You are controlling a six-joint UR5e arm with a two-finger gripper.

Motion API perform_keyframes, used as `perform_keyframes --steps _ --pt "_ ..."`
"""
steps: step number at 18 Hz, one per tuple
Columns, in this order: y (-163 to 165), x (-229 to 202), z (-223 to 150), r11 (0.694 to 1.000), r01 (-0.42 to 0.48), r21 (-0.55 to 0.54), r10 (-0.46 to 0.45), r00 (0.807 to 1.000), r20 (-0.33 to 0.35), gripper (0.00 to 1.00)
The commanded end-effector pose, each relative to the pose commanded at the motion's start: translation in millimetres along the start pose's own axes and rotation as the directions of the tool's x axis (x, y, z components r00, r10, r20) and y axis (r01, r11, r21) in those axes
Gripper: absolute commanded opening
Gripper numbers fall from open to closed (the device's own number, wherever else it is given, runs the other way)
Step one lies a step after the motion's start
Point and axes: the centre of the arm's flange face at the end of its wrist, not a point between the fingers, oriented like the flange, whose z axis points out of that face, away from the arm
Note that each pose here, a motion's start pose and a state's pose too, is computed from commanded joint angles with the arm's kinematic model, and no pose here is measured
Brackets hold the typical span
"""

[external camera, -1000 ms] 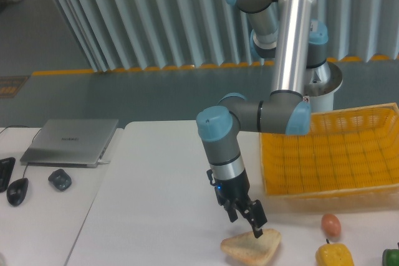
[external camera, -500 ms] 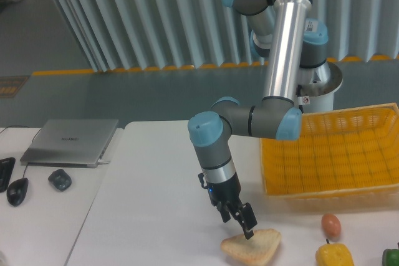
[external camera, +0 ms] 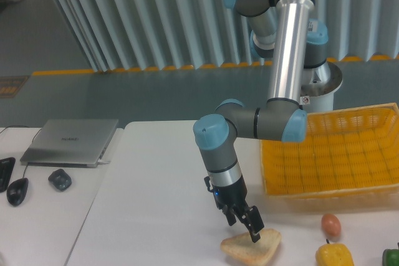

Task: Place the triangular bread in the basket
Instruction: 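Lower the gripper onto the bread slice's corner and close on it, then lift the gripped bread slice and carry it toward the basket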

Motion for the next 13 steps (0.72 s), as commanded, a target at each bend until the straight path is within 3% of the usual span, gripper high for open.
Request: perform_keyframes --steps 4,6,9,12,13 --pt "0.0 0.5 2.2 1.000 0.001 -0.002 -0.001 1.000 -0.002 0.96" --pt "0.5 0.7 1.8 1.000 0.010 -0.005 -0.010 1.000 -0.001 0.69" --pt "0.1 0.4 2.2 1.000 0.012 -0.003 -0.012 1.000 0.000 0.66" --pt "0.7 0.7 2.9 1.000 0.020 -0.008 -0.020 1.000 0.000 0.57" --pt "1.8 1.8 3.6 0.999 0.044 -0.009 -0.044 0.999 -0.002 0.39"
